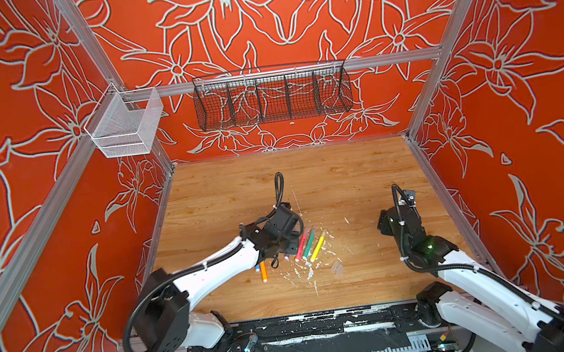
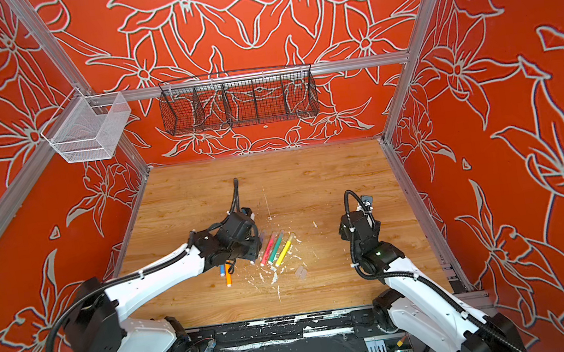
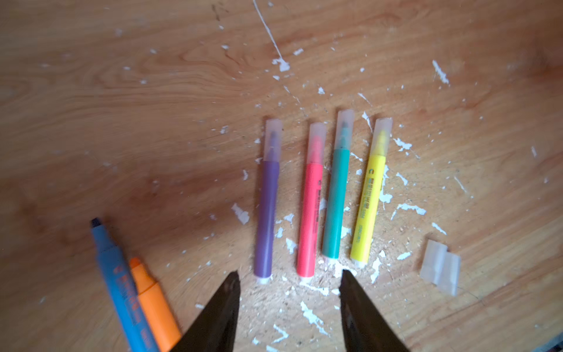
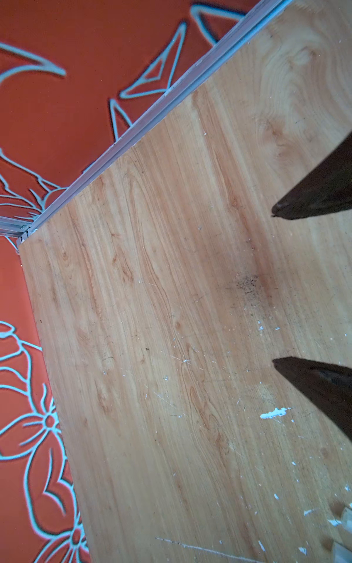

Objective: Insert the pens into the pen caps
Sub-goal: 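Move the open left gripper over the orange marker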

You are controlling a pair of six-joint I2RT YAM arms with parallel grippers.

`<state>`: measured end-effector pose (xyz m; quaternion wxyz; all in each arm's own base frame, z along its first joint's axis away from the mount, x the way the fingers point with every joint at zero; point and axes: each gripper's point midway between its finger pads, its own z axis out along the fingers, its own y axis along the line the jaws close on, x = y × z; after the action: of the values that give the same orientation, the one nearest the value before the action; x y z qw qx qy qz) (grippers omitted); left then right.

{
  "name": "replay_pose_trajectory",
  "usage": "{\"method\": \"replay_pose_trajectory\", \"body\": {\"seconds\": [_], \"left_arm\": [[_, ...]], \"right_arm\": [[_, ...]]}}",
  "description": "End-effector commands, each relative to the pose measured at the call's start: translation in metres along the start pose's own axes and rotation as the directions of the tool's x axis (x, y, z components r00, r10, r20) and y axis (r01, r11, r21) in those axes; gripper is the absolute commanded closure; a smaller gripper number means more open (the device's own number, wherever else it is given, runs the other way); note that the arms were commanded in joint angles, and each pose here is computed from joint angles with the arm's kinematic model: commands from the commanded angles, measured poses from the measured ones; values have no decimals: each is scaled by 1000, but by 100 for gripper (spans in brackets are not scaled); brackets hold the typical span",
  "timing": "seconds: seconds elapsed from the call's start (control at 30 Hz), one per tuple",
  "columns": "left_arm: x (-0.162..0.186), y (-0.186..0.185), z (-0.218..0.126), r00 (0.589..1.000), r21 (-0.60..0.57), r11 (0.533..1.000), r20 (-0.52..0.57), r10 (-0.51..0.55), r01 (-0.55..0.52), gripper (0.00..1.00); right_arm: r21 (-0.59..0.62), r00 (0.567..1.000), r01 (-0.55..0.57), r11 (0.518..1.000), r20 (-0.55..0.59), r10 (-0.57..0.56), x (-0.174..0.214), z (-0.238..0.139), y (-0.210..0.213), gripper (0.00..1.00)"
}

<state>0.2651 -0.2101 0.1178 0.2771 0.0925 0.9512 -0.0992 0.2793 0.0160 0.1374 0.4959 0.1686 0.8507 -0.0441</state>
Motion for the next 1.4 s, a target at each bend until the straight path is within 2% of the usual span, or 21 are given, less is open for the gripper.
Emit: {"method": "replay_pose_trajectory", "body": {"seconds": [0.0,0.33,0.6,0.83,1.37], "left_arm": [[23,34,-5,998,-128,990,-4,-63,62,48],[61,64,-1,985,-207,965,-26,-170,161,50],[82,68,18,969,-209,956,-93,-230,207,50],[92,75,32,953,-258,939,-141,-269,227,55],[106,76,33,931,-283,927,-195,-309,248,62]], "right_arm": [[-14,1000,2,1000,7,-2,0,0,0,27],[-30,1000,6,1000,-10,-6,3,0,4,27],[-40,1000,9,999,-15,-9,4,0,6,27],[-40,1000,11,999,-20,-12,5,1,6,27],[-34,999,18,999,-28,-19,6,3,7,27]]}}
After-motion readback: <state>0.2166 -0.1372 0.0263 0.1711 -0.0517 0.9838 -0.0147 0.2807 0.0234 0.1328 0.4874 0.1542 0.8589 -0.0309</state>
